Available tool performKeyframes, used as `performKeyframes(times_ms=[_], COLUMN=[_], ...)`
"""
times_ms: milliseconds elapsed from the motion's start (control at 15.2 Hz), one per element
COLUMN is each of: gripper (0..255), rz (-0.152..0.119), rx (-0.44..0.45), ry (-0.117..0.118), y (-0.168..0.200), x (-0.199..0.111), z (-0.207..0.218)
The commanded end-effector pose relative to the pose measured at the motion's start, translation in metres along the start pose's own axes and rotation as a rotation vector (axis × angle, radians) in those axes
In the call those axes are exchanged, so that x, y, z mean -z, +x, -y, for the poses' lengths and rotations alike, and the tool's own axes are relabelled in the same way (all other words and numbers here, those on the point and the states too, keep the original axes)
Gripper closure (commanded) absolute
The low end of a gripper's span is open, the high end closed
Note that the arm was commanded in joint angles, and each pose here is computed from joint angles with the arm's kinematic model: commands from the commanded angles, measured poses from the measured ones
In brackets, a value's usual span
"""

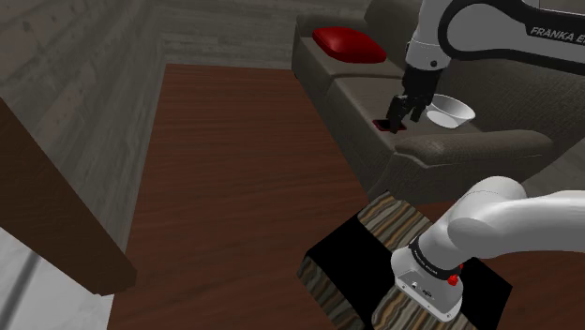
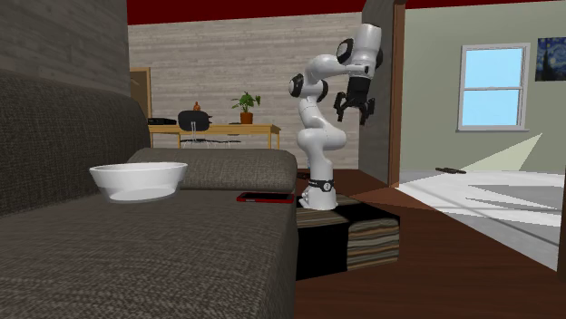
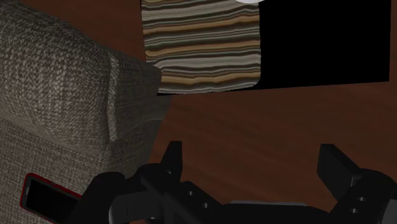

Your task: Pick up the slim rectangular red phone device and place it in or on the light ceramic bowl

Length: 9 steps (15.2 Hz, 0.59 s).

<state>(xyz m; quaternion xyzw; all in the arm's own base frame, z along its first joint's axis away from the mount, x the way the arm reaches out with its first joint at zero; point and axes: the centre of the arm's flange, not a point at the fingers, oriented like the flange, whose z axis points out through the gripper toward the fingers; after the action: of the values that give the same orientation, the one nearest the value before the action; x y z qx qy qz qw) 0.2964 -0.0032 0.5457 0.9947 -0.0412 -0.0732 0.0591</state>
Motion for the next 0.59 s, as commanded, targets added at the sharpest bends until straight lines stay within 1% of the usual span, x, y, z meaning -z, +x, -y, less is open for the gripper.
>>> performKeyframes(times_ms=[0, 528], gripper=[0, 0], rz=[0.0, 0.032], rx=[0.0, -0.094], ry=[0.0, -0.273], y=[0.0, 0.087], x=[0.0, -0.071], z=[0.0, 0.021])
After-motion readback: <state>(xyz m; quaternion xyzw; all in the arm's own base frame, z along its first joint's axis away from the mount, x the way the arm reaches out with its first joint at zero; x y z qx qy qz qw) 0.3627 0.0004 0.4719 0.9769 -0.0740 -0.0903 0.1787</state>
